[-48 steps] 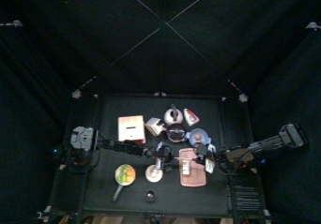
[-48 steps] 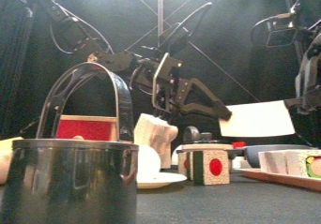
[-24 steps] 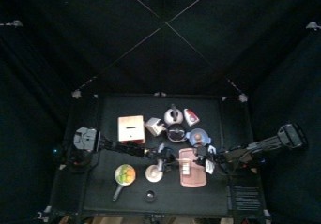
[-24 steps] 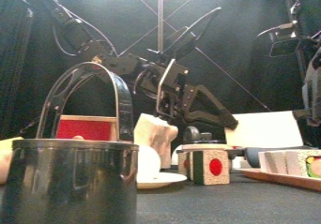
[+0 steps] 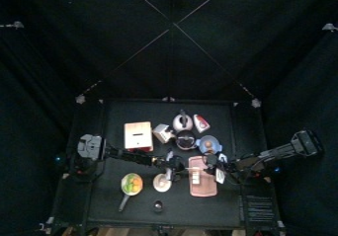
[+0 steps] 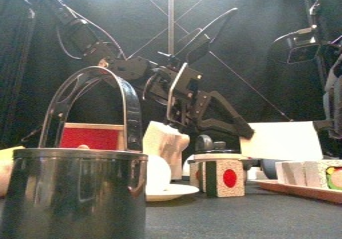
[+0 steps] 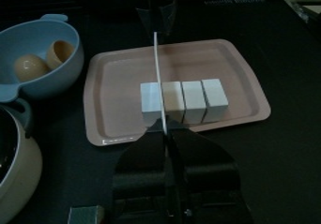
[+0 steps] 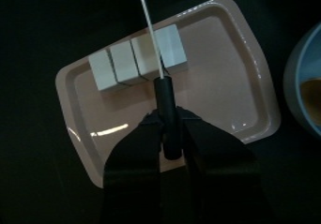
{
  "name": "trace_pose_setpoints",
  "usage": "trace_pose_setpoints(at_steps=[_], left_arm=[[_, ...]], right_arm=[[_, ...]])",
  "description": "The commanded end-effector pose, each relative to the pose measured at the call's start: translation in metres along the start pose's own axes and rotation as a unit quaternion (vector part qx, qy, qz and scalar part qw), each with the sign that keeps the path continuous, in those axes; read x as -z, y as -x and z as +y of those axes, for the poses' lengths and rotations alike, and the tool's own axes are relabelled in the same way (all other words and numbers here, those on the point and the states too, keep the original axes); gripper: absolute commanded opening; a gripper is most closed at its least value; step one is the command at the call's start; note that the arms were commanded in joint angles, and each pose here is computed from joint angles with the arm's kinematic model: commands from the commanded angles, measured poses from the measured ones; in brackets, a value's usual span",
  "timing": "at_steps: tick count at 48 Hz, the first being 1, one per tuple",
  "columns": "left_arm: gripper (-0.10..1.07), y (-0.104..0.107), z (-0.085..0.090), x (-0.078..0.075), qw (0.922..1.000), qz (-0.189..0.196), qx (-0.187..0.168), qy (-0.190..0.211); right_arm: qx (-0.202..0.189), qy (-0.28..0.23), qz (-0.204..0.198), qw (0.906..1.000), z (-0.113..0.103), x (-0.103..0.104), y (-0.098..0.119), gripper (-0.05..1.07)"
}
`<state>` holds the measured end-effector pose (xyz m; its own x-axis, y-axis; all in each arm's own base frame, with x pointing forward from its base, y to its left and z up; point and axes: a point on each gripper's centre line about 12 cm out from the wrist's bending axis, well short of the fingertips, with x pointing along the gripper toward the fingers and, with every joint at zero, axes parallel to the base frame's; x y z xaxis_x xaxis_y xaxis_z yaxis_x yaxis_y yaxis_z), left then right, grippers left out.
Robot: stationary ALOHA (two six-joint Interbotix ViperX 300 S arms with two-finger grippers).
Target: Cut sushi roll
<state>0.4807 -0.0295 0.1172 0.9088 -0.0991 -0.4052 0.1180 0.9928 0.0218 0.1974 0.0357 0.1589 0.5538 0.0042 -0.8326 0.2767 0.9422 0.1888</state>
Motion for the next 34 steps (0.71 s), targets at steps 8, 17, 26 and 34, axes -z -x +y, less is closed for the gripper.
trace_pose_setpoints(at_steps=[8,17,26,34], left_arm=[[0.32,0.0021,-0.0064,-0.0007,0.9999,0.009,0.006,-0.005],[0.32,-0.0003,-0.0065,0.0041,0.9999,0.014,0.006,-0.004],[0.32,-0.0020,-0.0072,0.0048,0.9999,0.014,0.006,-0.005],[0.32,-0.0025,-0.0072,0.0067,0.9998,0.018,0.006,-0.004]], right_arm=[[0.007,-0.003,0.005,1.0000,-0.0029,0.0022,-0.0015,0.38],[0.009,0.001,0.005,0.9999,-0.0034,0.0020,-0.0018,0.38],[0.011,0.003,0.003,0.9999,-0.0042,0.0015,-0.0018,0.38],[0.012,0.003,0.004,0.9999,-0.0053,0.0025,-0.0033,0.38]])
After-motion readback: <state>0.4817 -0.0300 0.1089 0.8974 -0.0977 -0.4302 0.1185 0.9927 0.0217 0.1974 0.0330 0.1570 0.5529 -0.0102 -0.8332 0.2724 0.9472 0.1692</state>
